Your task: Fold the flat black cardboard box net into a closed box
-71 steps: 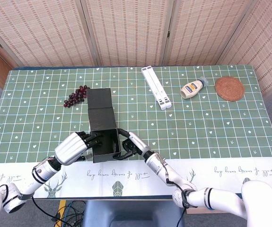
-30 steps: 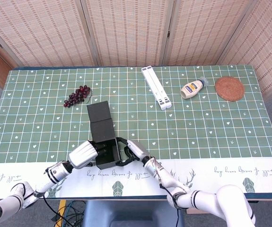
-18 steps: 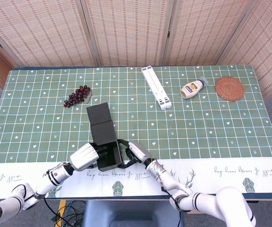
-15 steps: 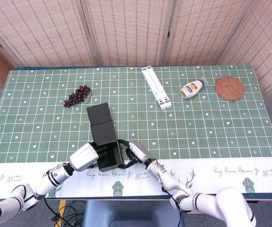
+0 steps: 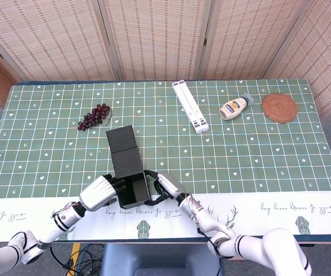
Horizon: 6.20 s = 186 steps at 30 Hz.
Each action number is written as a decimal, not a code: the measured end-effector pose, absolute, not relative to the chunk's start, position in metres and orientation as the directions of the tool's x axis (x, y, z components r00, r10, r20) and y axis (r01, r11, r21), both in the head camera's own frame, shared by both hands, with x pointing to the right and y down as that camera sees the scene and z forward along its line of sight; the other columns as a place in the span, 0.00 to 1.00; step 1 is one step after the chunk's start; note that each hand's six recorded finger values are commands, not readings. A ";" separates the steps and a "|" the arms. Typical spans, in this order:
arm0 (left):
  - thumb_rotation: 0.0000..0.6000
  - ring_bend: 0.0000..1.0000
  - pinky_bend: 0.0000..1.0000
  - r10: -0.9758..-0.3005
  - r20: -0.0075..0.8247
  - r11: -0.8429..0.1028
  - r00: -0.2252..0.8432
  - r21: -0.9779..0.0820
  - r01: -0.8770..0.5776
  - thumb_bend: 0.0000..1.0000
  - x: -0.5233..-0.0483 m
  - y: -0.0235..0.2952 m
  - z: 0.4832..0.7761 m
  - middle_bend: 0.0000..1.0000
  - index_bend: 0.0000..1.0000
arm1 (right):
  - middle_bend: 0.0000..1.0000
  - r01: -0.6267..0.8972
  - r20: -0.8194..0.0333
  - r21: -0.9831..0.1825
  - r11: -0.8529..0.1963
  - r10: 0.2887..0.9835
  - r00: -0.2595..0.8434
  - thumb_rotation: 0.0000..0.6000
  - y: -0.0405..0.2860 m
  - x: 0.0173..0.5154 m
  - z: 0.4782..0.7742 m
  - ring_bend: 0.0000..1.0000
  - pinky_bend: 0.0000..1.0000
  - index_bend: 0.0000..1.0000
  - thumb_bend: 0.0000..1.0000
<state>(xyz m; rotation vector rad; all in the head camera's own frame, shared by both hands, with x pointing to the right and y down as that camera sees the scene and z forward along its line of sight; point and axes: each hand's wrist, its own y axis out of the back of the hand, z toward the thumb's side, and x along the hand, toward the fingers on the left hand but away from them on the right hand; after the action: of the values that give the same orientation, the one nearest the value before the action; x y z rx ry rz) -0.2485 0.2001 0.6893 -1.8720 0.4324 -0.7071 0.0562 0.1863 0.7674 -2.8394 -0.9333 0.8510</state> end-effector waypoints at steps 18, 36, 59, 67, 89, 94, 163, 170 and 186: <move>1.00 0.56 0.60 -0.568 0.311 -0.434 0.762 -0.900 0.044 0.11 -0.240 0.212 0.695 0.47 0.53 | 0.39 0.526 -0.491 -0.201 -0.827 0.549 0.676 1.00 0.190 0.058 0.766 0.80 1.00 0.33 0.12; 1.00 0.56 0.60 -0.539 0.321 -0.425 0.778 -0.902 0.077 0.11 -0.232 0.218 0.702 0.54 0.61 | 0.39 0.520 -0.489 -0.199 -0.831 0.543 0.682 1.00 0.193 0.057 0.766 0.80 1.00 0.33 0.12; 1.00 0.54 0.59 -0.566 0.272 -0.415 0.778 -0.910 0.016 0.11 -0.234 0.213 0.686 0.45 0.46 | 0.39 0.552 -0.479 -0.183 -0.813 0.564 0.673 1.00 0.189 0.059 0.760 0.80 1.00 0.33 0.12; 1.00 0.51 0.59 -0.604 0.222 -0.391 0.766 -0.919 -0.042 0.11 -0.246 0.202 0.660 0.39 0.40 | 0.38 0.601 -0.479 -0.164 -0.782 0.596 0.645 1.00 0.177 0.063 0.756 0.80 1.00 0.33 0.12; 1.00 0.50 0.59 -0.777 0.266 -0.507 0.571 -0.801 -0.317 0.11 -0.297 0.175 0.627 0.32 0.27 | 0.03 0.636 -0.527 -0.167 -0.754 0.613 0.589 1.00 0.169 0.060 0.761 0.70 0.95 0.00 0.10; 1.00 0.50 0.59 -0.787 0.312 -0.555 0.532 -0.735 -0.390 0.11 -0.300 0.177 0.629 0.24 0.17 | 0.00 0.621 -0.530 -0.170 -0.765 0.602 0.597 1.00 0.176 0.067 0.756 0.66 0.95 0.00 0.08; 1.00 0.55 0.63 -0.660 0.658 -0.581 0.363 -0.141 -0.801 0.11 -0.241 0.191 0.738 0.20 0.21 | 0.00 0.705 -0.399 -0.312 -0.636 0.762 0.511 1.00 0.097 0.177 0.638 0.65 0.95 0.00 0.08; 1.00 0.57 0.63 -0.683 0.651 -0.541 0.331 -0.146 -0.829 0.11 -0.240 0.196 0.742 0.34 0.33 | 0.00 0.706 -0.436 -0.303 -0.640 0.752 0.495 1.00 0.102 0.184 0.653 0.65 0.95 0.00 0.08; 1.00 0.58 0.65 -0.688 0.619 -0.570 0.380 -0.136 -0.810 0.11 -0.254 0.188 0.728 0.39 0.37 | 0.02 0.699 -0.521 -0.293 -0.652 0.722 0.455 1.00 0.102 0.188 0.686 0.65 0.95 0.00 0.12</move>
<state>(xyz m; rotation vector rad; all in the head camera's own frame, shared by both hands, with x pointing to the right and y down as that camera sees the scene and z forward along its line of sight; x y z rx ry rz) -0.2540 0.1875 0.7284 -2.7616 1.5183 -1.0801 0.1876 0.1020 0.6859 -2.6482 -1.2943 0.9772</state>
